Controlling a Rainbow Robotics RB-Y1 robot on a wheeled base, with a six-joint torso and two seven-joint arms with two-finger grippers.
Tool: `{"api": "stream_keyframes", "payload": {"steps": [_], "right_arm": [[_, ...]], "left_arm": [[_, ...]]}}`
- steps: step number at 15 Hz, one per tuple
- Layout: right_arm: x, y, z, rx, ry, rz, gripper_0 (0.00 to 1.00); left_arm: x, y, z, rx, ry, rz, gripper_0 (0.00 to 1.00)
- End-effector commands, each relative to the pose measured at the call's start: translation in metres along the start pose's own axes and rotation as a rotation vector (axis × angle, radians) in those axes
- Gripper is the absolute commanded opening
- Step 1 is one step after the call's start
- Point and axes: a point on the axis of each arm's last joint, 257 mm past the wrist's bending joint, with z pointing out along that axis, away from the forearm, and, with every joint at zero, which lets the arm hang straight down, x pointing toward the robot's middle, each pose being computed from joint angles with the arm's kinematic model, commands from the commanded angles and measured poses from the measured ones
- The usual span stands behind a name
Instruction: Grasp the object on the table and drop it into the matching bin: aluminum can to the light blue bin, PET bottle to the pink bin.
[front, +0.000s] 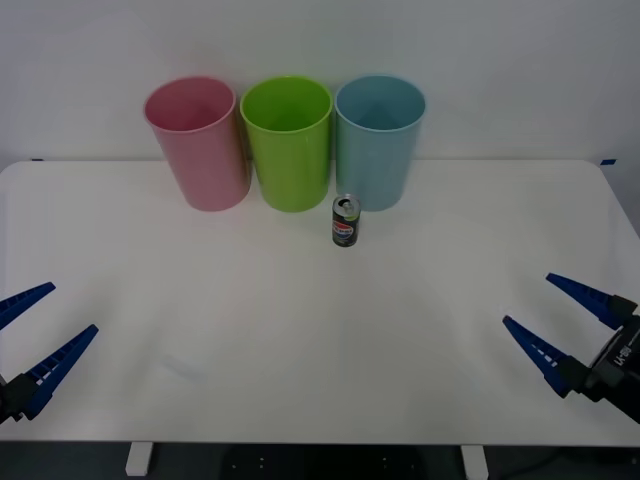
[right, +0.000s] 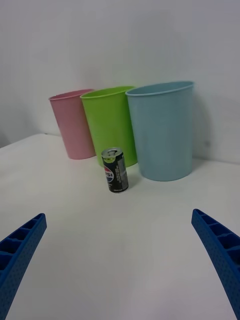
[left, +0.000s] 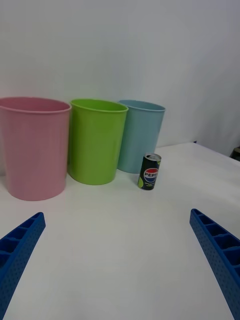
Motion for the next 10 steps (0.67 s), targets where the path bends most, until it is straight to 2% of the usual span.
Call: {"api": "stream_keyframes", "payload": {"steps": [1, 10], "right_arm": [[0.007, 0.001, 0.021, 0.017, 0.004, 0.006, 1.0], [0.03, 0.008, 0.084, 0.088, 0.029, 0.051, 1.0]], "left_arm": [[0.0, 0.0, 0.0, 0.0, 0.0, 0.0, 1.0], [0.0, 0.0, 0.0, 0.0, 0.0, 0.0, 1.0]]}}
